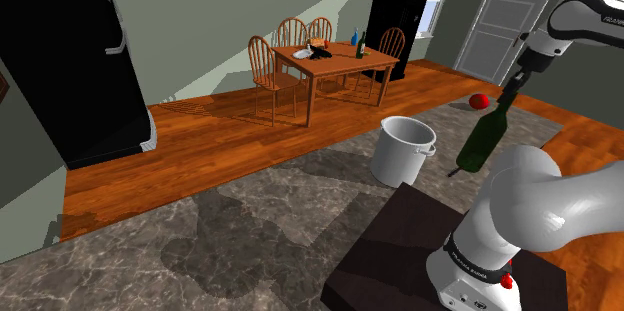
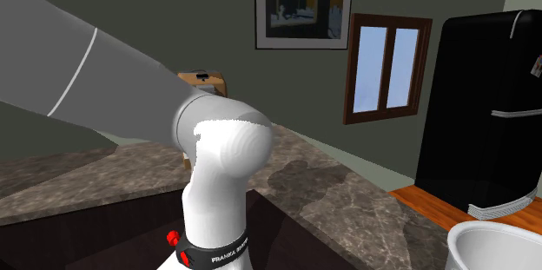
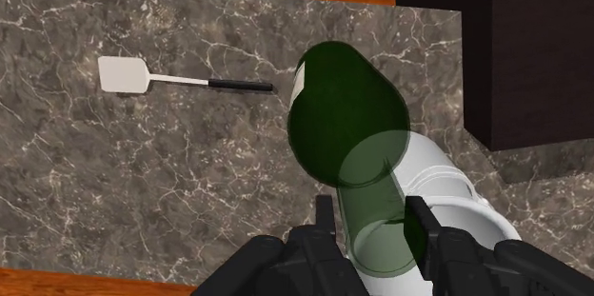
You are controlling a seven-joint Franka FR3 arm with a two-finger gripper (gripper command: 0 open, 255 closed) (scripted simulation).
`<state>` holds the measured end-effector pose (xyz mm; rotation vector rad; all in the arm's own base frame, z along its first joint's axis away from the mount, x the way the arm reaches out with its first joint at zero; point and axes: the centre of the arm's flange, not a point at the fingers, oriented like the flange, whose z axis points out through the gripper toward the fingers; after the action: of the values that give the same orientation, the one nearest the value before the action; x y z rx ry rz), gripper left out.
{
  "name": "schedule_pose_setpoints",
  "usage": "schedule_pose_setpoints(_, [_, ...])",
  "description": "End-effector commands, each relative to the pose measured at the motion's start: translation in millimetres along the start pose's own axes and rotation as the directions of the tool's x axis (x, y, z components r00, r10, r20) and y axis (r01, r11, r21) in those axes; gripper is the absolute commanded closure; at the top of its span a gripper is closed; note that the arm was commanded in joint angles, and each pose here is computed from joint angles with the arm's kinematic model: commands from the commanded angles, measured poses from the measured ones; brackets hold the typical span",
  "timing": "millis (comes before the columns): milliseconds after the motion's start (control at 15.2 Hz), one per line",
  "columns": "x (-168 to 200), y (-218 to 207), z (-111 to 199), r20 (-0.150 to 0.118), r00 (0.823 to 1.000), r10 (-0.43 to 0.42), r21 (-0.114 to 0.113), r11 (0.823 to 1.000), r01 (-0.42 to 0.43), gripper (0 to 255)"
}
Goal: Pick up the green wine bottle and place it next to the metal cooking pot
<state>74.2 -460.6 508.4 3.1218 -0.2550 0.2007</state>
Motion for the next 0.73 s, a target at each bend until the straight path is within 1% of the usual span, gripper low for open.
schedule_pose_setpoints(0, [-2, 1, 10, 0.000, 1.000, 0.000, 0.000, 1.000, 0.000, 255])
schedule_pose_setpoints(660, [-9, 1, 63, 0.000, 1.000, 0.000, 0.000, 1.000, 0.000, 255])
